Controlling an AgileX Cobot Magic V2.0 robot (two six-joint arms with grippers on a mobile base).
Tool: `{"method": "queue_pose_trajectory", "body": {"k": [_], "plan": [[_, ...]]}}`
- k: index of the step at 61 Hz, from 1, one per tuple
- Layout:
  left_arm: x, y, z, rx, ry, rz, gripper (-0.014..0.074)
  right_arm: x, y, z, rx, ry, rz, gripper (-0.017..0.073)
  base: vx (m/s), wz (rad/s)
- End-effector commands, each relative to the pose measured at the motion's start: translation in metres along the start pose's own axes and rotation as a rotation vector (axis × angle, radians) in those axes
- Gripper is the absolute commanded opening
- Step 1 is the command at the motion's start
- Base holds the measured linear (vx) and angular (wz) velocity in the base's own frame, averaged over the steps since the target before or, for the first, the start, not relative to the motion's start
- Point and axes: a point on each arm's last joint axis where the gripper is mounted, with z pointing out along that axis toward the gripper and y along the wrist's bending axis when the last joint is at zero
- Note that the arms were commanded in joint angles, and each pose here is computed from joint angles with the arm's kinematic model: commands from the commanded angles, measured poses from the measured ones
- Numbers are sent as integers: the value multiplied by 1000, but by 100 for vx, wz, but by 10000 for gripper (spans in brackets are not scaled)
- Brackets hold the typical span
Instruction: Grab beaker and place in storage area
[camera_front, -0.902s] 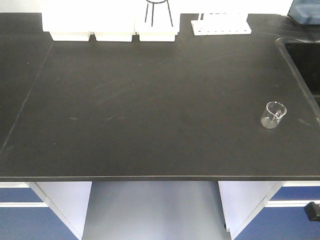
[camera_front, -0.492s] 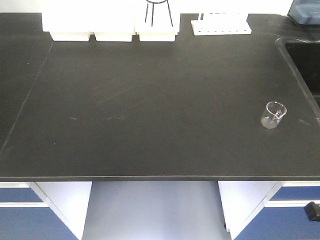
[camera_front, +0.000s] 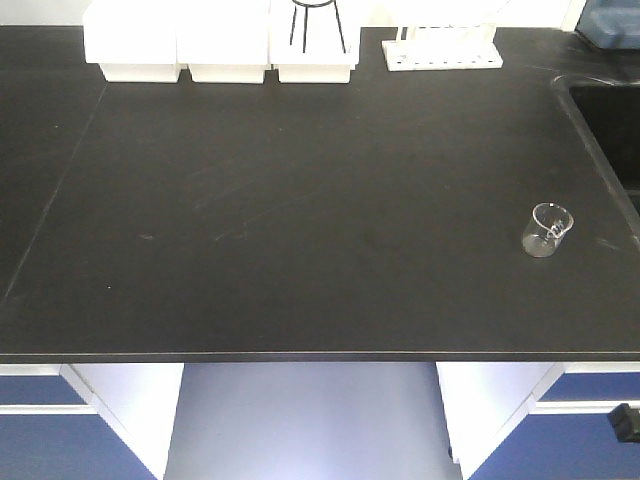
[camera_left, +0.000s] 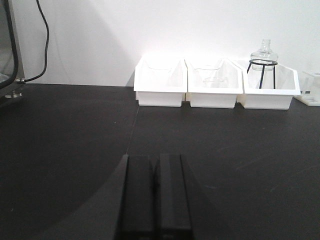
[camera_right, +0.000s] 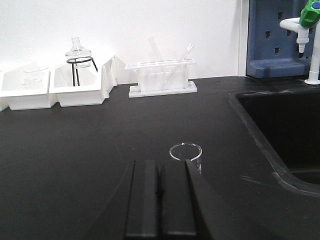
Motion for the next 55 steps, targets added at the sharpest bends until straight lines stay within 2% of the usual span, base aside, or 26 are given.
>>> {"method": "queue_pose_trajectory", "body": {"k": [1,13,17,18,22,27,33,36,41,47,49,55], "plan": [[-1,-2,-1,28,-78,-12,-8,-4,0,-1,-4,-78,-15,-8,0,0],[-1,-2,-1,28,-78,-12,-8,-10,1,-1,-9,-139,-5,-8,0,0],[-1,-2,-1,28,-78,-12,-8,-19,1,-3,-21,-235,33,-6,0,0],[-1,-2,-1,28,-78,-12,-8,-39,3,-9,-37,-400,30,-5,0,0],[-1,-2,-1,28,-78,-12,-8,-58,6,-14,-44,-456,10,-4,0,0],[-1,-2,-1,28,-78,-12,-8,-87,10,-16,-39,-445,-64,-4,0,0],[-1,-2,-1,28,-78,-12,-8,-118,13,-9,-8,-381,-241,-4,0,0],[-1,-2,-1,28,-78,-12,-8,-128,15,0,-7,-354,-283,-4,0,0],[-1,-2,-1,28,-78,-12,-8,-127,16,22,-21,-286,-288,-4,0,0],[-1,-2,-1,28,-78,-12,-8,-107,15,50,-45,-178,-284,-4,0,0],[-1,-2,-1,28,-78,-12,-8,-97,15,57,-54,-150,-271,-3,0,0],[-1,-2,-1,28,-78,-12,-8,-66,12,75,-67,-104,-182,-1,0,0]]}}
